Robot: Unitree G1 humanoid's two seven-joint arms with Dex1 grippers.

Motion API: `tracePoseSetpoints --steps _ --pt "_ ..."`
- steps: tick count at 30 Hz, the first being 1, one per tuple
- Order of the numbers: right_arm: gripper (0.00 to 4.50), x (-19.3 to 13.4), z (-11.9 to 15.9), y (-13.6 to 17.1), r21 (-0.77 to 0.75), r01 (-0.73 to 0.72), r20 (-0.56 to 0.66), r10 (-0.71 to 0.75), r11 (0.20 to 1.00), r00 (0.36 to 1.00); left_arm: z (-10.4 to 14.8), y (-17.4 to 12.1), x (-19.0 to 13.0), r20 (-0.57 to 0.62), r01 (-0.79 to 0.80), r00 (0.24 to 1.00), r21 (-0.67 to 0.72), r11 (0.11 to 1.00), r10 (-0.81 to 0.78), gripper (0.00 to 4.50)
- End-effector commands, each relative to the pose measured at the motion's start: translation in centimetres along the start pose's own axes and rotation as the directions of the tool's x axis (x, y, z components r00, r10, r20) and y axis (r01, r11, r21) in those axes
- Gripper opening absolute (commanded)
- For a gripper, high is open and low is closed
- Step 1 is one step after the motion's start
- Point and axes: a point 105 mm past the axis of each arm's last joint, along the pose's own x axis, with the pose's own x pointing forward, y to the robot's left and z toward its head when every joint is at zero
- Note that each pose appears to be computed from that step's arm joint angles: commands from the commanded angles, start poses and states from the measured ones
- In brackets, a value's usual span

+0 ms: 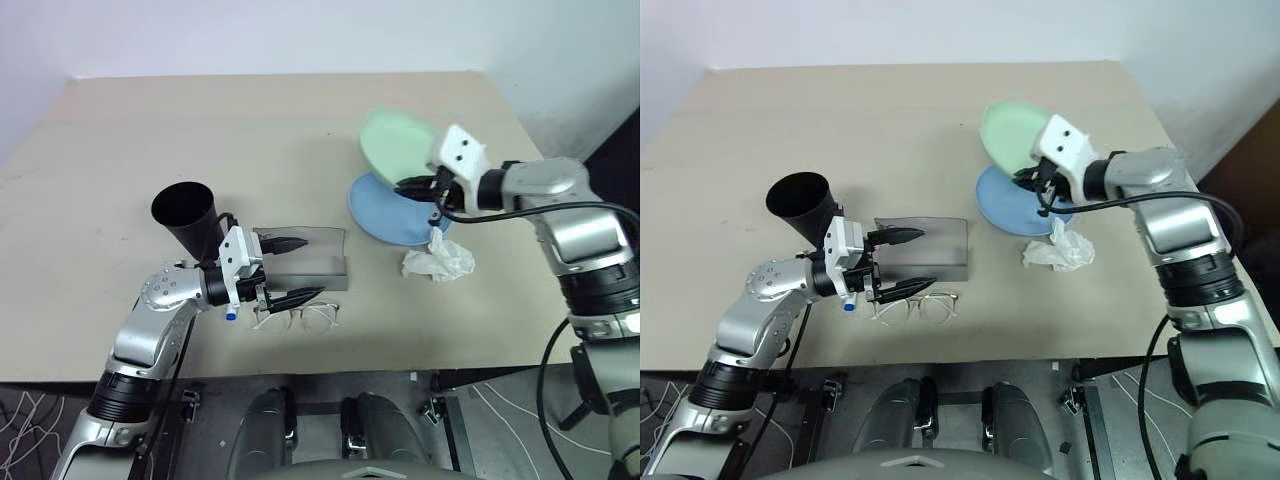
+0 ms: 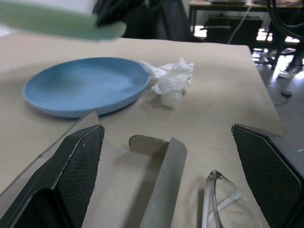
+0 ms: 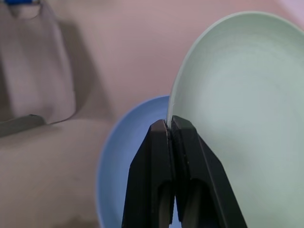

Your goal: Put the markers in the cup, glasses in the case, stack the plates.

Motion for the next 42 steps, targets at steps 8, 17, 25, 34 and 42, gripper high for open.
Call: tracePoseSetpoints --steps 8,17,25,34,42 --pt "0.04 2.2 -2.5 1.5 -0.022 -0.072 -0.117 0.069 0.997 0.991 1.6 0.4 -0.7 0.014 -0.038 0.999 0.072 0.997 0.037 4.50" --pt "0.04 1.0 -3.6 2.8 -0.007 -0.117 -0.145 0.114 0.993 0.983 1.2 0.5 -0.9 -0.001 -0.032 0.999 0.078 0.996 0.032 4.50" --pt "0.04 0.0 -5.8 3.3 0.005 -0.089 -0.225 0.088 0.996 0.970 1.4 0.7 -0.6 0.009 -0.021 1.000 0.081 0.996 0.021 4.50" --pt "0.04 0.3 -5.5 2.7 0.046 -0.043 -0.217 0.052 0.998 0.975 1.6 1.0 -0.2 0.023 -0.011 1.000 0.086 0.996 0.009 4.50" --pt "1.39 -0.3 -4.0 2.2 0.060 -0.050 -0.159 0.059 0.997 0.986 1.5 0.8 -0.3 0.024 -0.013 1.000 0.085 0.996 0.011 4.50"
